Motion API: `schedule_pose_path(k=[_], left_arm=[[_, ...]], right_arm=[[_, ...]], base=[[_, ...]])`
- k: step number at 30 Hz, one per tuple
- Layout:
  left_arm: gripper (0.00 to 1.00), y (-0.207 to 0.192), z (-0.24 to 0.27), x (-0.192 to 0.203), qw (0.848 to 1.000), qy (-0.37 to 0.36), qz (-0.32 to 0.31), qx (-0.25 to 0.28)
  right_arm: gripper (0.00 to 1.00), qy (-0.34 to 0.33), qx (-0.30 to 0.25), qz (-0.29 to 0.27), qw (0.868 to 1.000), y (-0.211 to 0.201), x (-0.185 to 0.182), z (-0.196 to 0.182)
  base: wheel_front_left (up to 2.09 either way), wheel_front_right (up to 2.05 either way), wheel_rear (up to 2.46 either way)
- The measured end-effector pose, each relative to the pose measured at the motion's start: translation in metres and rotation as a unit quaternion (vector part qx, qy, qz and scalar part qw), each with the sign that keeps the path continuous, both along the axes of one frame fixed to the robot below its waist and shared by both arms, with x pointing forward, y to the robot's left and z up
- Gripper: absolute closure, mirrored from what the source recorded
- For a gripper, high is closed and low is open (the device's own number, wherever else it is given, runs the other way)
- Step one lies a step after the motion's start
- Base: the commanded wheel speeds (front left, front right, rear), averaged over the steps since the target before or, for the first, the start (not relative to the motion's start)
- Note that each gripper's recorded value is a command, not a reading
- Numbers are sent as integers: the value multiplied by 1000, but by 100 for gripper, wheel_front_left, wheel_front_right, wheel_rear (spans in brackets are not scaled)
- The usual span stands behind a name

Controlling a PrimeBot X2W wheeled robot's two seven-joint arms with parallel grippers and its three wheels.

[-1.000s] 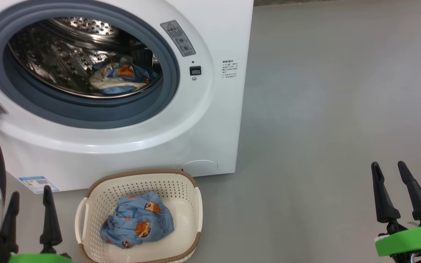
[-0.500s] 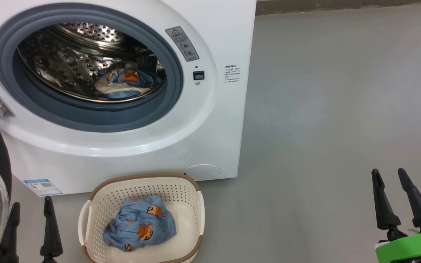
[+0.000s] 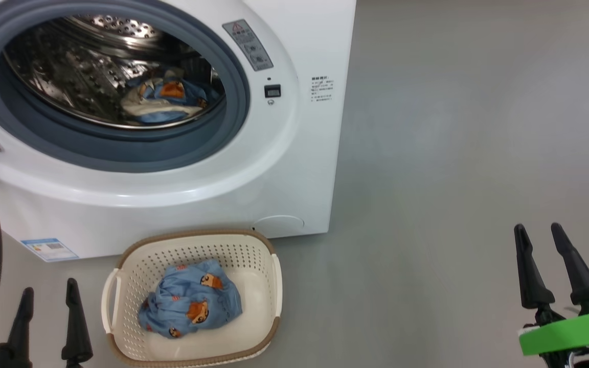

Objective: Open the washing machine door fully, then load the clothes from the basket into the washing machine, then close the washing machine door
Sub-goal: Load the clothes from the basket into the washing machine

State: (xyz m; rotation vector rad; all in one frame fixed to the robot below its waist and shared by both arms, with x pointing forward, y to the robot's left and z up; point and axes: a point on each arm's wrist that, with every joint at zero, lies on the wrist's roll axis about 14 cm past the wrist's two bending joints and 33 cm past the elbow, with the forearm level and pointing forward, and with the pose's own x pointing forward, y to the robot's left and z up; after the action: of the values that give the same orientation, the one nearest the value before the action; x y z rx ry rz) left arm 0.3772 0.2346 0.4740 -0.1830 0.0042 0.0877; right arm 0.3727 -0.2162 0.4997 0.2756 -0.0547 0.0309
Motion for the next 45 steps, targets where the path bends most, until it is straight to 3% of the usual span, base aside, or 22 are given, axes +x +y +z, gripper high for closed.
schedule_pose_path(k=[10, 22, 34, 45], left_arm=[[0, -22, -50, 22, 997, 69, -19, -29], [0, -52, -141, 59, 977, 198, -68, -43], [0, -70, -233, 84, 934, 333, -130, -5], [0, -53, -304, 104, 866, 459, -177, 88]], right_arm=[[0, -3, 10, 3, 1000, 7, 32, -4], [0, 19, 17, 7, 1000, 13, 76, -32], [0, 45, 27, 15, 999, 24, 114, -73], [0, 85, 28, 12, 996, 24, 127, -118]], base=[[0, 0, 0], [0, 0, 0], [0, 0, 0], [0, 0, 0]])
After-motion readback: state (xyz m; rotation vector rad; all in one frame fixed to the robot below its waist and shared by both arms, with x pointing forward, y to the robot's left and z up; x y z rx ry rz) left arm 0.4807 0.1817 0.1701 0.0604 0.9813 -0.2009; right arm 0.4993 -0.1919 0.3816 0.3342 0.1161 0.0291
